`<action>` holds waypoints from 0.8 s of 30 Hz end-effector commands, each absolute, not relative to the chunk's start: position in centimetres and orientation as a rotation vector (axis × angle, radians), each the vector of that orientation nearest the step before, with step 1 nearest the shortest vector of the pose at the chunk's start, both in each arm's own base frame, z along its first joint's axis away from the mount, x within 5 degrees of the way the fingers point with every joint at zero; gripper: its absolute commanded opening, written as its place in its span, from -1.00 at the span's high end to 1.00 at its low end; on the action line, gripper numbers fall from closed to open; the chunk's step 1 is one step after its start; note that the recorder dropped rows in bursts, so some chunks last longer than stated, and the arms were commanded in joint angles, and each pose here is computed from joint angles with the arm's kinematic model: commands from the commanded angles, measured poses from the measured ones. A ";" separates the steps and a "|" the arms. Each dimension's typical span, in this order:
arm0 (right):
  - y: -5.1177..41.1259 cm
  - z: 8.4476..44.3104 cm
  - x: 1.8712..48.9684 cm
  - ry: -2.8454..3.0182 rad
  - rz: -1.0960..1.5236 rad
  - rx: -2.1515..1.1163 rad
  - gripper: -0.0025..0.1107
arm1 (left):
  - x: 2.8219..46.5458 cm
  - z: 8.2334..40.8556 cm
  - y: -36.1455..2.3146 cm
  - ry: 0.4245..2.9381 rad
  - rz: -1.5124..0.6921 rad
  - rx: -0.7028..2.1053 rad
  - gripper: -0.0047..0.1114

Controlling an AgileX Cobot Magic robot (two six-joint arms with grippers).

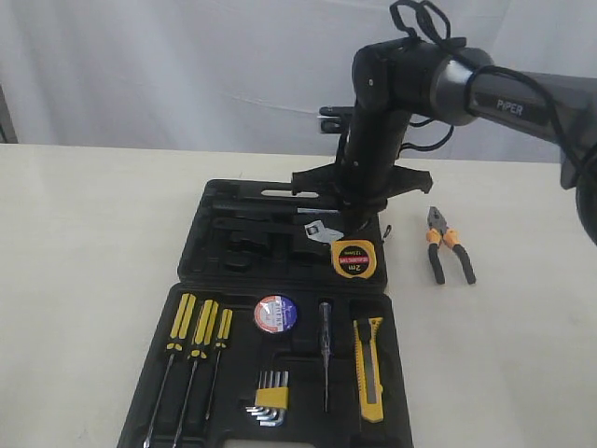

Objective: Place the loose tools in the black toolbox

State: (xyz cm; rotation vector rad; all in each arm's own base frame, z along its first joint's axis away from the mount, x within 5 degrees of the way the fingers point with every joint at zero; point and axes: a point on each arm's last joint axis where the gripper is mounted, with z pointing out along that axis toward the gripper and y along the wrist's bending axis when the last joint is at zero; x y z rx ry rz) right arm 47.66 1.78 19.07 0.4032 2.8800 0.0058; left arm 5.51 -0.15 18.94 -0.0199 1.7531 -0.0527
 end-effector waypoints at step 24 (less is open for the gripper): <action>1.6 15.2 48.7 2.915 -0.022 0.286 0.96 | 5.5 18.9 -0.2 1.753 -0.057 -0.020 0.92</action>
